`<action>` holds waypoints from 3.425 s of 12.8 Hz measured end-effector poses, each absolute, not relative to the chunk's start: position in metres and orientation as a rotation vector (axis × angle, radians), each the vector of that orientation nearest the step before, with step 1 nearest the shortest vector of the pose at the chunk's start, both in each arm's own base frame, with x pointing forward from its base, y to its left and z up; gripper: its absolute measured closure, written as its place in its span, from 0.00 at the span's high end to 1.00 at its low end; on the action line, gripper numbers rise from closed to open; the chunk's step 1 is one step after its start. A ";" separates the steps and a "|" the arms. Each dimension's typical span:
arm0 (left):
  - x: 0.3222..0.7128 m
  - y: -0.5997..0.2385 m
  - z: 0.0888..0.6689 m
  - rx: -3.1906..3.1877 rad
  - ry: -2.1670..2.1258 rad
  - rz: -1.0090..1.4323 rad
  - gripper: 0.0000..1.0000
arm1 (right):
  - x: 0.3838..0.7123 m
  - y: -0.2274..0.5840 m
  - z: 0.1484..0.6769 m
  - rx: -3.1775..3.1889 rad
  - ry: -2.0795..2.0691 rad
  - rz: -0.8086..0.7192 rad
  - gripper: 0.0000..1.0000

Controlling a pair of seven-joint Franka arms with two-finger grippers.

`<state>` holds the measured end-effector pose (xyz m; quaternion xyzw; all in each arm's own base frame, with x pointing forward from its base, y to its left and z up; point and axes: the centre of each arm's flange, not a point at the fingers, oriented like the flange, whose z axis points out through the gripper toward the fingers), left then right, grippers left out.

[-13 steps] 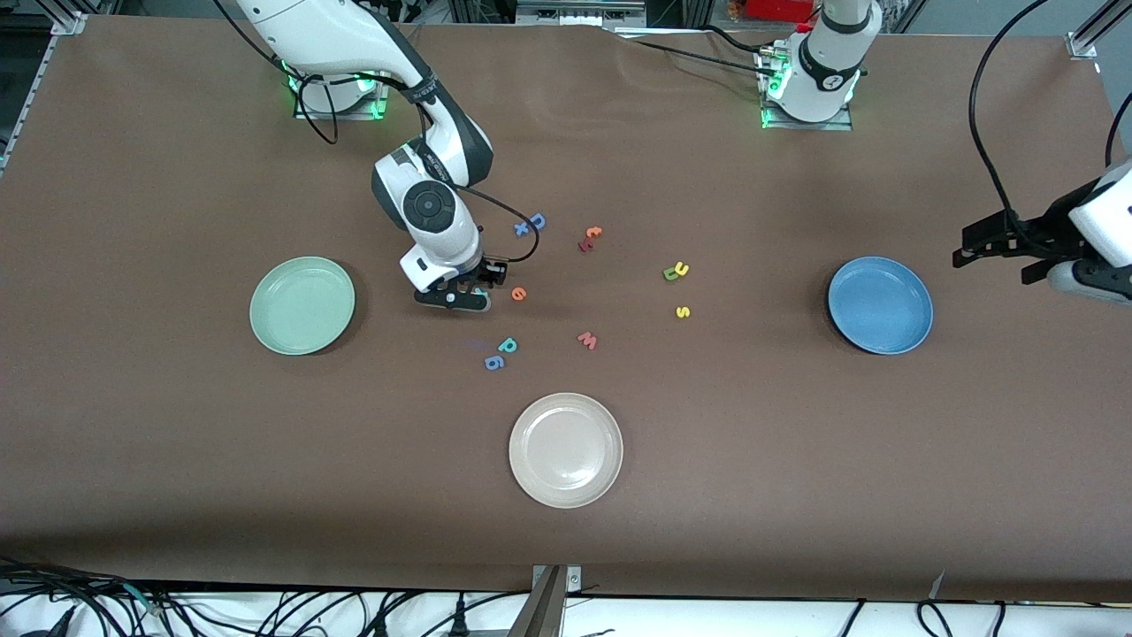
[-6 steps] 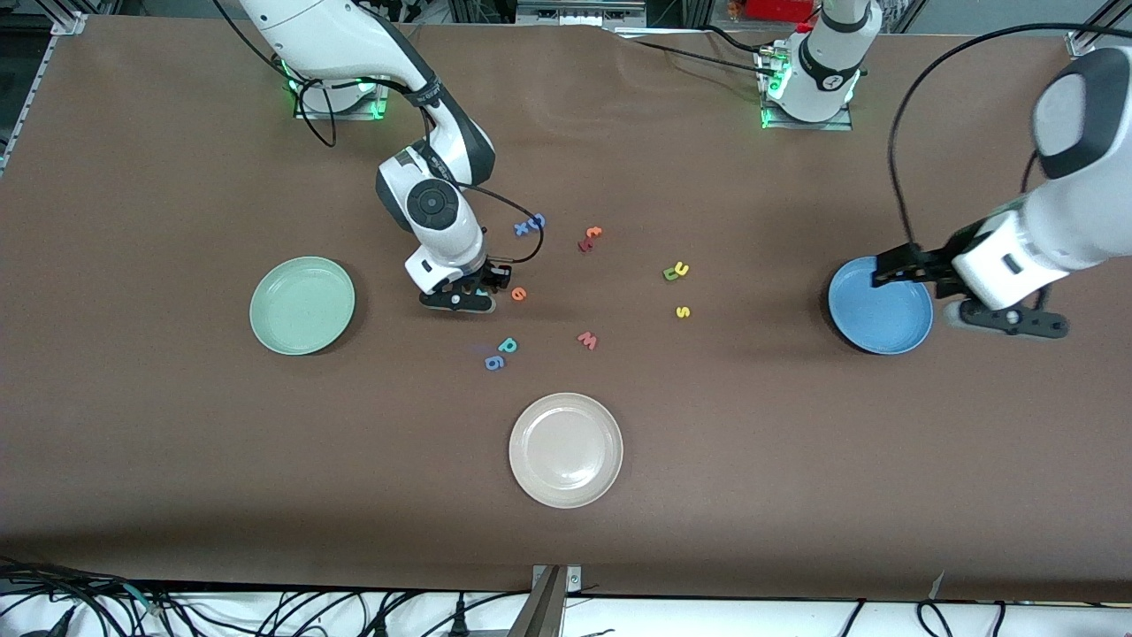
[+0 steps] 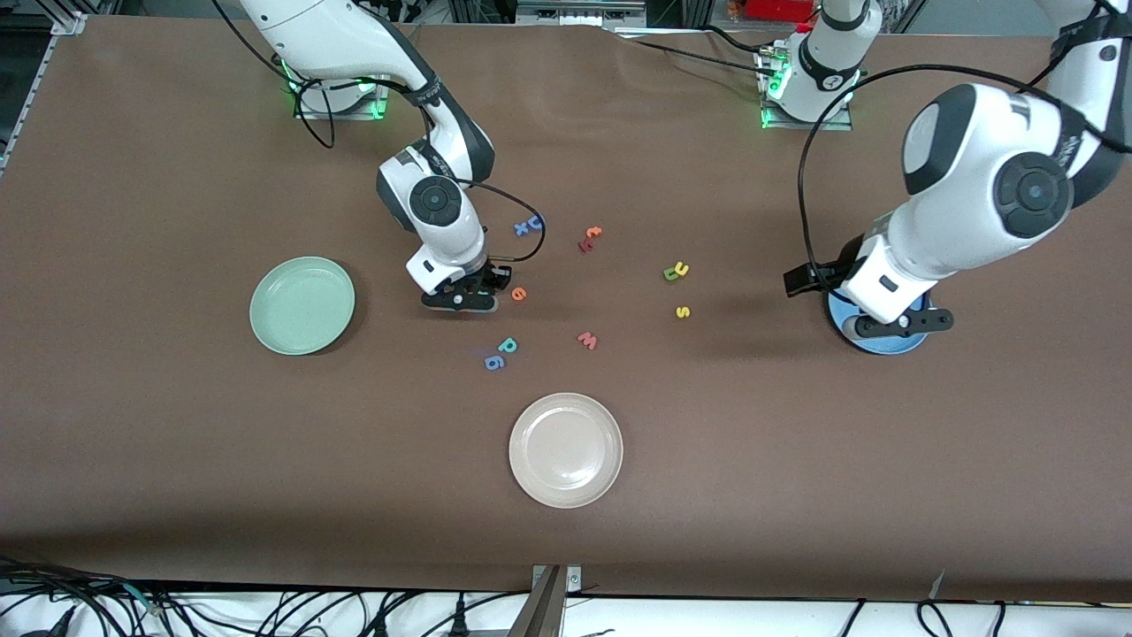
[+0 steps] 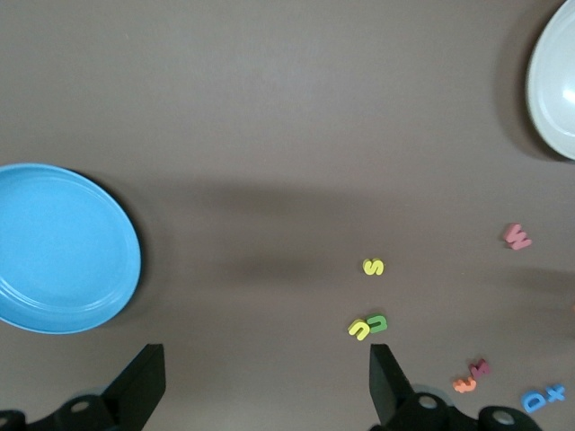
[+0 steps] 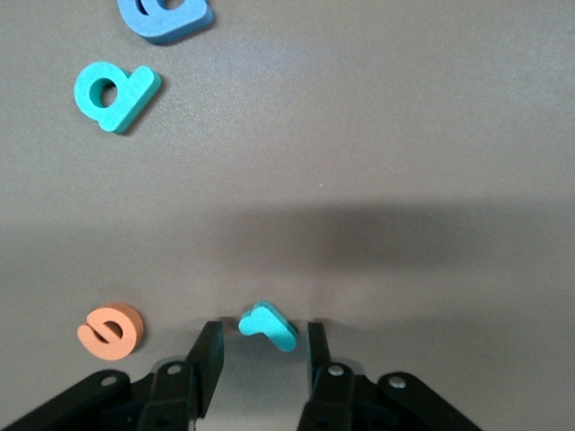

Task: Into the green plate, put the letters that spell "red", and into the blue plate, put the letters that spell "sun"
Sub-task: 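Grasp the teal letter with the right gripper while the left gripper lifts, then drop the teal letter on the green plate while the left gripper reaches letters, then grasp the orange e with the right gripper while the left gripper grasps yellow u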

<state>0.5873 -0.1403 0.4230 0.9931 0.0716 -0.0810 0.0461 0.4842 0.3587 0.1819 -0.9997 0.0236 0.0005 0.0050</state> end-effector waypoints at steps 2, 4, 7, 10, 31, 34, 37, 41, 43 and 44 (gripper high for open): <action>0.577 -0.146 0.397 3.037 0.203 -0.254 1.00 | 0.485 0.359 0.182 -3.129 0.064 -0.014 0.43; 0.564 -0.161 0.383 3.044 0.111 -0.267 1.00 | 0.485 0.359 0.181 -3.129 0.058 -0.018 0.37; 0.547 -0.184 0.371 3.032 -0.173 -0.233 1.00 | 0.485 0.360 0.178 -3.131 0.037 -0.032 0.33; 0.536 -0.181 0.355 2.976 -0.567 -0.129 1.00 | 0.484 0.360 0.176 -3.132 0.027 -0.037 0.30; 0.498 -0.258 0.289 2.878 -1.341 -0.047 0.99 | 0.548 0.080 0.224 -3.278 -0.482 0.265 0.15; 0.475 -0.298 0.287 2.970 -1.370 -0.022 0.99 | 0.533 0.072 0.194 -3.280 -0.482 0.236 0.39; 0.465 -0.294 0.270 2.992 -1.335 -0.051 0.98 | 0.541 0.082 0.212 -3.259 -0.451 0.238 0.73; 0.451 -0.284 0.236 3.005 -1.280 -0.092 0.95 | 0.565 0.171 0.281 -3.150 -0.171 0.311 1.00; 0.446 -0.286 0.230 3.045 -1.188 -0.103 0.94 | 0.558 0.231 0.287 -3.159 0.018 0.280 1.00; 0.441 -0.292 0.225 3.057 -1.160 -0.112 0.95 | 0.551 0.260 0.281 -3.162 0.113 0.256 1.00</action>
